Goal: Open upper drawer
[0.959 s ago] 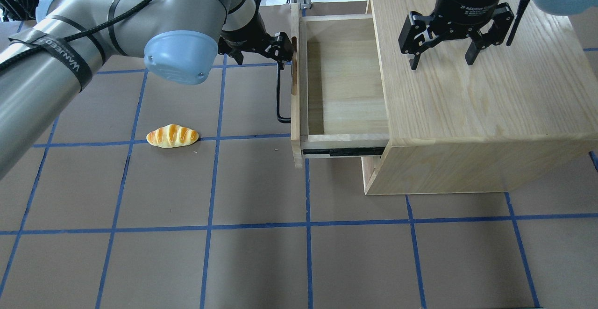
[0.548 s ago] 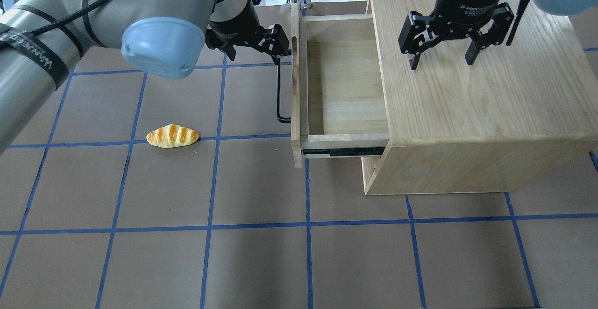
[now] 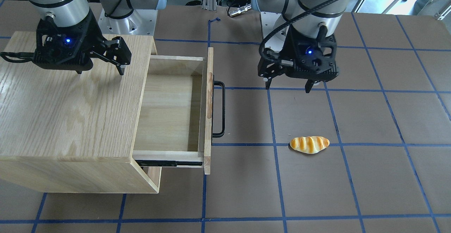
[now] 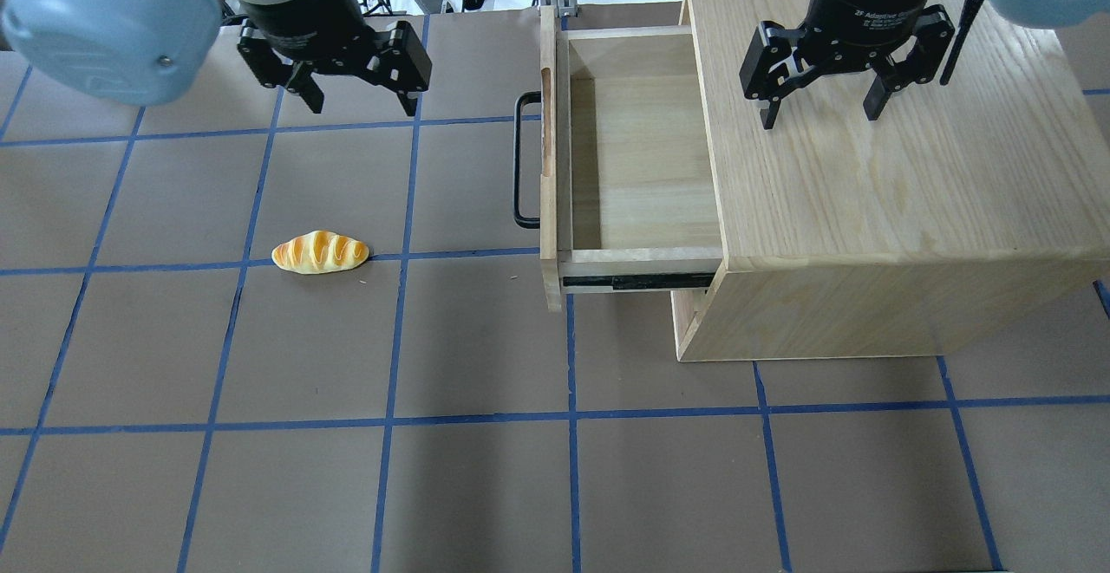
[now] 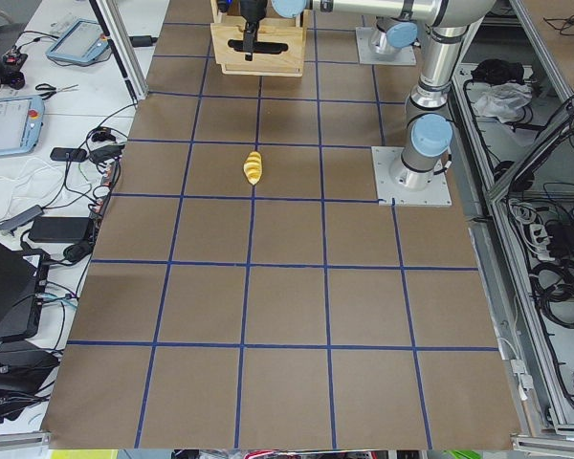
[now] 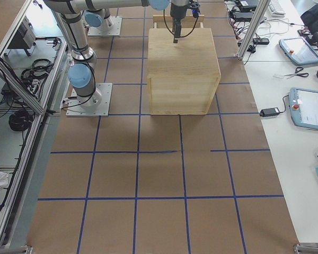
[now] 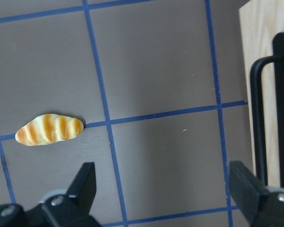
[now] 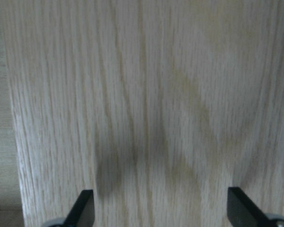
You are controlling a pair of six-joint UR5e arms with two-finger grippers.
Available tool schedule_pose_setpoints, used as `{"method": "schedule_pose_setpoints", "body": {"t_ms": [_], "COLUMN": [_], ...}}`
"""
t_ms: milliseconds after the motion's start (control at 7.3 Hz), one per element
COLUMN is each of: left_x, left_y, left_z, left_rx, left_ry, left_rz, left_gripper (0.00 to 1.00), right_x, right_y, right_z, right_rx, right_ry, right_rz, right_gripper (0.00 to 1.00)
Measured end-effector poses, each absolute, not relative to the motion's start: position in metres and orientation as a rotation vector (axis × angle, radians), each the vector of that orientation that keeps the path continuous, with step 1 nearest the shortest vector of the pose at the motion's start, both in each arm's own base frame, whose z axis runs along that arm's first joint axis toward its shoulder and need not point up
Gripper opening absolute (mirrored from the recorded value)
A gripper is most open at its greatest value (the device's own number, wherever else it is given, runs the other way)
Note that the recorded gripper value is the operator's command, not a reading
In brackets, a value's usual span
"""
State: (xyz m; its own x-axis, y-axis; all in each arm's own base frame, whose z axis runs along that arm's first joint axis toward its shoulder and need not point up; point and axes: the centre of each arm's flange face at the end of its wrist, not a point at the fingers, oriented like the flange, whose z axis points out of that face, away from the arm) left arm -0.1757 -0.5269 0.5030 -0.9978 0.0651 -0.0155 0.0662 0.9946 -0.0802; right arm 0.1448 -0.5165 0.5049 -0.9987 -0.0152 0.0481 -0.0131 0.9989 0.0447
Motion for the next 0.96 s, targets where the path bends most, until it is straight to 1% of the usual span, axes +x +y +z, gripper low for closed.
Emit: {"method": "schedule_pose_setpoints", "body": {"t_ms": [411,959], "left_x": [-0.125,-0.115], "left_y": [-0.505,-0.491], "left_z": [0.514,0.507], "left_rx": [0.005,-0.02], "left_ry": [3.072,3.05], "left_rz": [-0.053,-0.047], "left_gripper": [1.0,1.0], "right_x": [0.145,0.145], "right_y": [-0.516,-0.516], "right_z": [0.505,0.504], "right_rx": [0.021,0.022], "right_ry": [-3.092,-3.092], "right_rz": [-0.069,-0.07], "right_gripper": [1.0,1.0]}}
